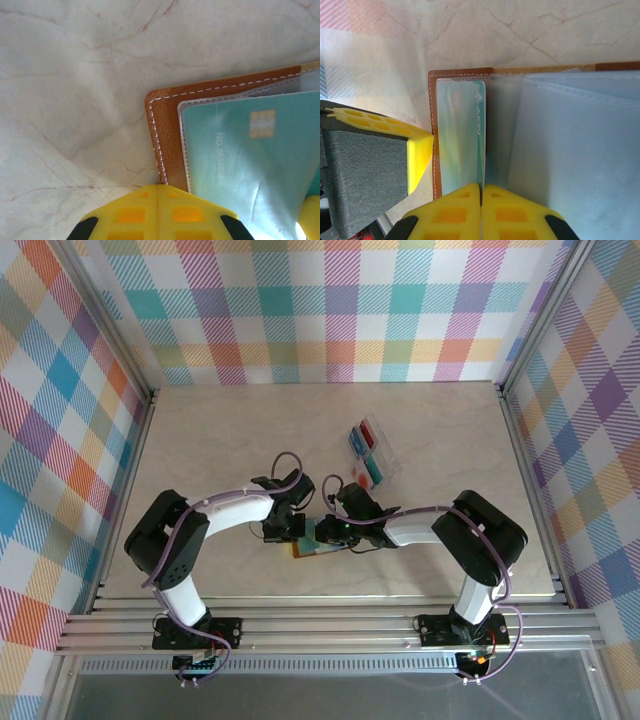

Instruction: Put the credit cards into the card holder

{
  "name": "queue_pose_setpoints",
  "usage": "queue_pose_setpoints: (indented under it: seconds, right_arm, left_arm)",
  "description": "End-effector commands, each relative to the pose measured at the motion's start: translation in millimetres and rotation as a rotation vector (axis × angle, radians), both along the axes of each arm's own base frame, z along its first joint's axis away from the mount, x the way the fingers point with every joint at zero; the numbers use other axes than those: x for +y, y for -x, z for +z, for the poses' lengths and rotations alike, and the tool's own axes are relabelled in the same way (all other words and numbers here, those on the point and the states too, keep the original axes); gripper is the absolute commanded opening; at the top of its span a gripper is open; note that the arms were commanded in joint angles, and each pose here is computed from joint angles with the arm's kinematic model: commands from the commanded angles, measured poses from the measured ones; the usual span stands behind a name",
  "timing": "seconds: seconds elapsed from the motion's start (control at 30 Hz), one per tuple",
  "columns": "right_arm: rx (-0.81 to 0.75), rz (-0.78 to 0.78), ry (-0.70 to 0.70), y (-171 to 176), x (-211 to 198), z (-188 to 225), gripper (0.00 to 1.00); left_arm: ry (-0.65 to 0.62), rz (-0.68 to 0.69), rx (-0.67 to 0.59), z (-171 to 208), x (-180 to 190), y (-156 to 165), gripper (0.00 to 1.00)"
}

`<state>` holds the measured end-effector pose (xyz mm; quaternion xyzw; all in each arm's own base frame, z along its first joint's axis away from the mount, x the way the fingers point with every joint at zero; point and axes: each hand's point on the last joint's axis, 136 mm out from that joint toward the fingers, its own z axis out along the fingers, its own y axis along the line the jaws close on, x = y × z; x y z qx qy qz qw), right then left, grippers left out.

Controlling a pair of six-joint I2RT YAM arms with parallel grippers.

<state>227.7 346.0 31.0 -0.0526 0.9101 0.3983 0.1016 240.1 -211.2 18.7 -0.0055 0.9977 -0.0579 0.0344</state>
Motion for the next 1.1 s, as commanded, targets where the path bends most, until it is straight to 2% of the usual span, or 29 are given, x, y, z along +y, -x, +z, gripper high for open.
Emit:
queue_pose_setpoints:
  seconds: [0.0,0.07,0.3,0.5,0.87,1.07]
  right_arm:
    - [-0.013,0.061,-0.067,8.8,18.4,9.2,0.10]
    - [-0.023,0.085,-0.051,10.3,17.7,10.1,0.10]
    - [-0.023,0.136,0.007,17.3,11.0,13.1,0.28]
    - [0.001,0.173,0.062,22.9,5.8,7.7,0.37]
    - [-0.047,0.157,0.210,12.7,-11.3,15.3,0.47]
    - [-0.106,0.159,0.262,8.6,-22.0,34.4,0.50]
  left_arm:
    - [0.203,-0.066,-0.099,26.8,-57.9,-33.2,0.00]
    - [0.190,-0.073,-0.093,26.5,-57.4,-33.2,0.00]
    - [0.166,-0.078,-0.075,24.0,-53.0,-32.0,0.00]
    - [0.151,-0.074,-0.082,14.5,-48.1,-30.6,0.00]
    - [0.165,-0.027,-0.123,25.8,-23.4,-24.9,0.00]
    - [0.178,-0.012,-0.121,25.7,-20.0,-25.4,0.00]
